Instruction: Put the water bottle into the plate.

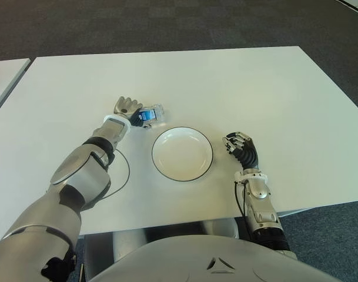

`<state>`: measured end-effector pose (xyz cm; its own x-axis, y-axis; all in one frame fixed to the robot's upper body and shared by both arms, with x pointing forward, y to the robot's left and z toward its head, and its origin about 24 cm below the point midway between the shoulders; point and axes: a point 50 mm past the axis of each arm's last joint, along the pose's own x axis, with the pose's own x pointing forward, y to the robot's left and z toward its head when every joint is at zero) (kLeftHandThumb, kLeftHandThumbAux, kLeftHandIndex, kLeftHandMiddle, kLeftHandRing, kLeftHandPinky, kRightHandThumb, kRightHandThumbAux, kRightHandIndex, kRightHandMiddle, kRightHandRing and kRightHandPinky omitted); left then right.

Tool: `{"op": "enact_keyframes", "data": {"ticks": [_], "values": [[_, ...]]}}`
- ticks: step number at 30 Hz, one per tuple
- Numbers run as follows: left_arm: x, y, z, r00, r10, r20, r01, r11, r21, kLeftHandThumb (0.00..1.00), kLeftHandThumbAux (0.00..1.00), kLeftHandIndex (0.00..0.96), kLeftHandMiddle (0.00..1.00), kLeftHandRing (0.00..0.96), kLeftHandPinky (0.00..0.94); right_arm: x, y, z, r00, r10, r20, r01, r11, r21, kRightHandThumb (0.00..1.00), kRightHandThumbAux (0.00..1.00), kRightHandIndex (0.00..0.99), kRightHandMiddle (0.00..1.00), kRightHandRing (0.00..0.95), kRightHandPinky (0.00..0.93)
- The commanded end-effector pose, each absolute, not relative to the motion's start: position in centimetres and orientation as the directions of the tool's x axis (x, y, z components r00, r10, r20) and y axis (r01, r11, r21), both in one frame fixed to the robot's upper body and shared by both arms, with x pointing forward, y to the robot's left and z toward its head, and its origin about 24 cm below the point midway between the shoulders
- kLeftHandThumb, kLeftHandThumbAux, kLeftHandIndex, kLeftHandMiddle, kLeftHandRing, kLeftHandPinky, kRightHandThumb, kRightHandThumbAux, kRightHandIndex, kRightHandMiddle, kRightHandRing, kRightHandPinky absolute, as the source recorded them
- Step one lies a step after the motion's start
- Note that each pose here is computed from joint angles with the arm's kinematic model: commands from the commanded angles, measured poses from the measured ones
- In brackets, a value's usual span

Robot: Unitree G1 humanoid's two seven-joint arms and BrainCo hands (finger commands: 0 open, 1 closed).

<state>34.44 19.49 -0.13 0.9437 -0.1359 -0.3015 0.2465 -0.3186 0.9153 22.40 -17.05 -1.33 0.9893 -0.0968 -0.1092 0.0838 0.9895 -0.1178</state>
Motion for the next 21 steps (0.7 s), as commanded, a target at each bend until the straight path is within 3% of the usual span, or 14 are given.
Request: {"op": "enact_keyframes", "data": {"ticks": [1, 13, 21], "values": [[31.0, 19.9, -4.3, 0.873, -0.106, -0.476, 0.434, -0.278, 0.857, 0.854, 0.665, 0.409, 0.583, 0.826, 0.847, 21.8, -17.2, -2.4, 0.978, -0.108, -0.178, 0.089, 0.990, -0.112, 0.704, 0.728, 0.435, 0.650, 0.654, 0.667], [31.1, 20.2, -4.0, 0.899, -0.081, -0.431, 0.418, -0.134, 0.898, 0.854, 0.665, 0.408, 0.573, 0.854, 0.869, 21.9, -17.3, -2.4, 0.980, -0.106, -0.170, 0.087, 0.989, -0.119, 0.704, 0.728, 0.435, 0.646, 0.653, 0.667], [33.4, 20.5, -1.4, 0.933, -0.052, -0.355, 0.356, 0.017, 0.934, 0.852, 0.668, 0.401, 0.558, 0.854, 0.855, 21.9, -17.3, -2.3, 0.980, -0.112, -0.168, 0.092, 0.989, -0.120, 0.705, 0.728, 0.434, 0.642, 0.652, 0.670]]}}
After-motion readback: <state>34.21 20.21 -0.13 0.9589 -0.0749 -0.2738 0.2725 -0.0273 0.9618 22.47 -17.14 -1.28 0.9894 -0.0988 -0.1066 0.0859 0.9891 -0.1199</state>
